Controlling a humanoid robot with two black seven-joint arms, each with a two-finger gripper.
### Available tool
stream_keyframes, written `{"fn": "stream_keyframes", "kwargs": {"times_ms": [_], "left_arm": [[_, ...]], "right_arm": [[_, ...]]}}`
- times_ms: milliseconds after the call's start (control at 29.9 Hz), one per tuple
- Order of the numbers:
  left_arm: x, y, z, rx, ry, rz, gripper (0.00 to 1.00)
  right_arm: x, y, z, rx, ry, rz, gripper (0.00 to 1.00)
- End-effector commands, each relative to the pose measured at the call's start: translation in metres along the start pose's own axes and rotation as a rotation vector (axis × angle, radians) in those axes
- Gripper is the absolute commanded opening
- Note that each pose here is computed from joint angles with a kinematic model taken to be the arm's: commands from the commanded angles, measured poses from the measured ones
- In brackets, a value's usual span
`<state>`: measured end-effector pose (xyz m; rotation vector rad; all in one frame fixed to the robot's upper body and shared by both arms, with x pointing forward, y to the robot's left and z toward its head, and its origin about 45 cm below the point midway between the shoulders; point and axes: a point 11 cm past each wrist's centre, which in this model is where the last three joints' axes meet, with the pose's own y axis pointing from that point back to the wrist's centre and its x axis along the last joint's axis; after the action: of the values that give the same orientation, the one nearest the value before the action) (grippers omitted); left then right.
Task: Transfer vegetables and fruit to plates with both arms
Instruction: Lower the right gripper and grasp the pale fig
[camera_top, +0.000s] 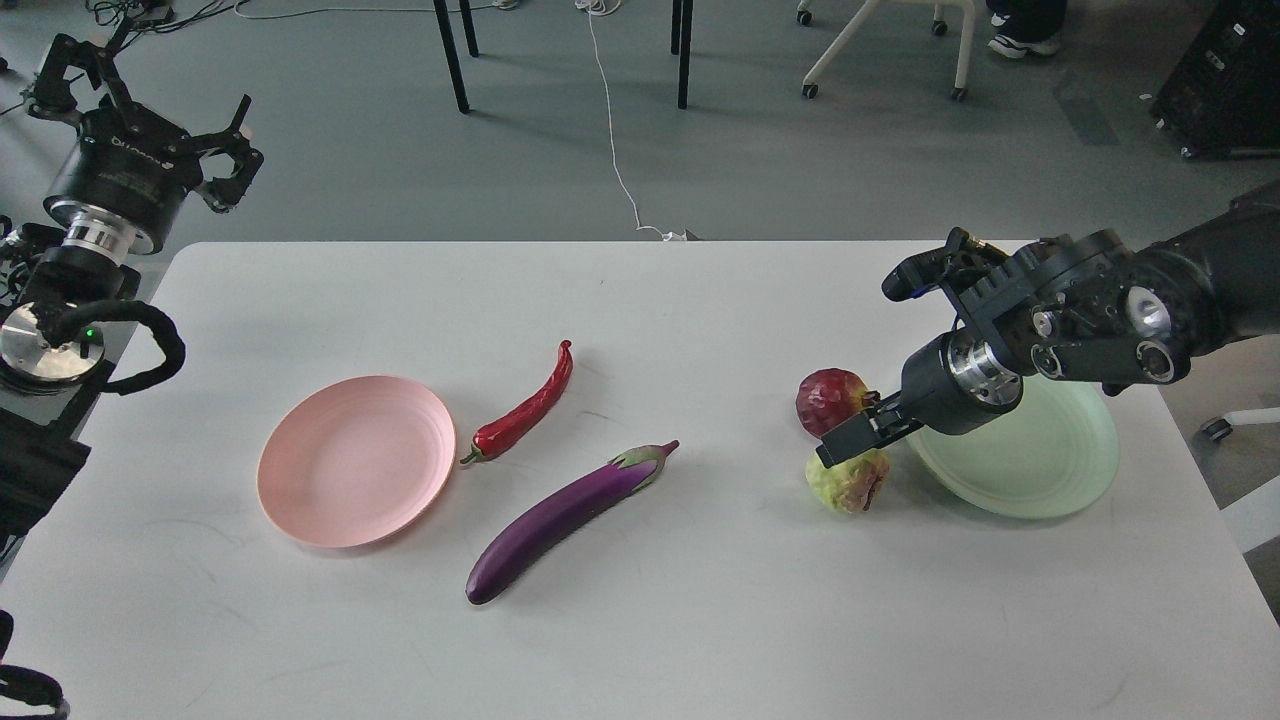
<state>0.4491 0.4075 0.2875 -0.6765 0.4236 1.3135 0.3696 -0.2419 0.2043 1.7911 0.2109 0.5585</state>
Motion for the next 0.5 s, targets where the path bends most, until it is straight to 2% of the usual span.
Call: {"fn": "stream_keyframes", "kwargs": {"times_ms": [0,368,468], "left_arm": [[0.001,0.001,-0.002,0.001,0.005,0.001,0.98],[0.002,0.002,0.002,-0.001,-0.004,-0.004,0.98],[0.004,0.003,0.002,0.0,-0.008,0.002,0.98]], "right_arm": [[-0.006,-0.008,0.006,-0.004,0.015,0.024,0.95],[-0.007,-0.031,0.003,0.019,0.027,0.057,0.93],[-0.009,-0.034,0.001,0.031,0.021,0.052,0.84]]}}
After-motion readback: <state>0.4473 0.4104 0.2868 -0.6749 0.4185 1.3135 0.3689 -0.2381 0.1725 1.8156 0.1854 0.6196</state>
